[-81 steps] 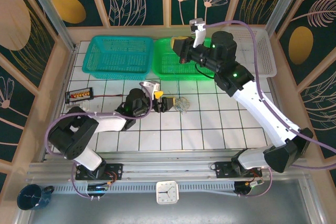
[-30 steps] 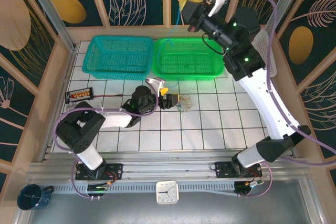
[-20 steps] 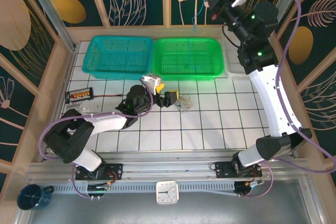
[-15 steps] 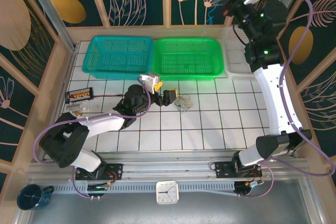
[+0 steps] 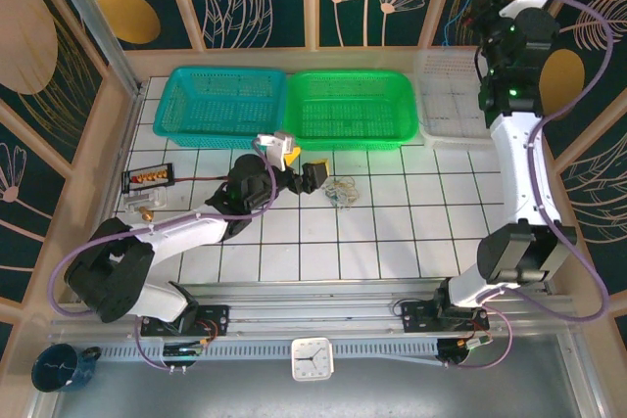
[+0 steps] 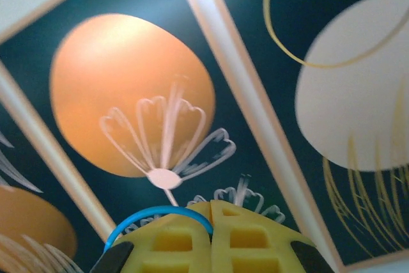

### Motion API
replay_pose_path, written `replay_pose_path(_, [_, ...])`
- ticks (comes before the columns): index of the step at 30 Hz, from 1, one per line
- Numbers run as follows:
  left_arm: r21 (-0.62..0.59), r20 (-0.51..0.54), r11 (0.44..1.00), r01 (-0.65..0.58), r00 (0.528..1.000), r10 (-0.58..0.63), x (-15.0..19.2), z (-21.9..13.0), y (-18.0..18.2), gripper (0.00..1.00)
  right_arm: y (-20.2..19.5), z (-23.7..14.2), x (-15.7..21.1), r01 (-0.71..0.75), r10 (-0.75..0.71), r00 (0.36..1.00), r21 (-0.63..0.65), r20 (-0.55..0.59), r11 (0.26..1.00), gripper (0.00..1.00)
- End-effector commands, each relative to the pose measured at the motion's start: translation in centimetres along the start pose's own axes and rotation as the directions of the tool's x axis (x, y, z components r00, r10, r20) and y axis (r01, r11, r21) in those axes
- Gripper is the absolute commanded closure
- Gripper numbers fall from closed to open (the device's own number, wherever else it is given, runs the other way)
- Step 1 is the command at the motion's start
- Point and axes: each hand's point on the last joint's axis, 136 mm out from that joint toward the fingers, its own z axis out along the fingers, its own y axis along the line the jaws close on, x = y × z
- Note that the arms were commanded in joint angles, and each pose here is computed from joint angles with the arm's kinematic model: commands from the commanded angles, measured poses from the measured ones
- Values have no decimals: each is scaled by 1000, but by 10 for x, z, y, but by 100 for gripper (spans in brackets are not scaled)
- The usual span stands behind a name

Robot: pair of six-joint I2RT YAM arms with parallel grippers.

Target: Untangle the cables

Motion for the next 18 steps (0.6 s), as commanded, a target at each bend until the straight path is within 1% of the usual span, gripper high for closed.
replay_pose_path(1, [12,44,1000,-20,999,19,-21,-1,-10,1,-29,2,7,-12,5,998,113,65,993,100])
replay_pose_path(5, [17,42,1000,-26,999,26,-24,0,-12,1,-54,1,34,-20,10,998,182,59,983,100])
replay_pose_path(6, [21,42,999,-26,999,25,-26,0,-14,1,-50,-2,38,5,-17,998,176,68,984,100])
replay_pose_path(10, [34,47,999,-16,999,15,-29,0,-17,1,-43,-7,56,97,-120,990,257,77,962,100])
replay_pose_path(12, [38,49,999,-13,999,11,-30,0,-18,1,-53,-8,74,114,-138,989,312,57,943,100])
replay_pose_path(18, [39,52,999,-6,999,4,-30,-2,-18,1,-87,-19,120,92,-108,994,387,18,917,100])
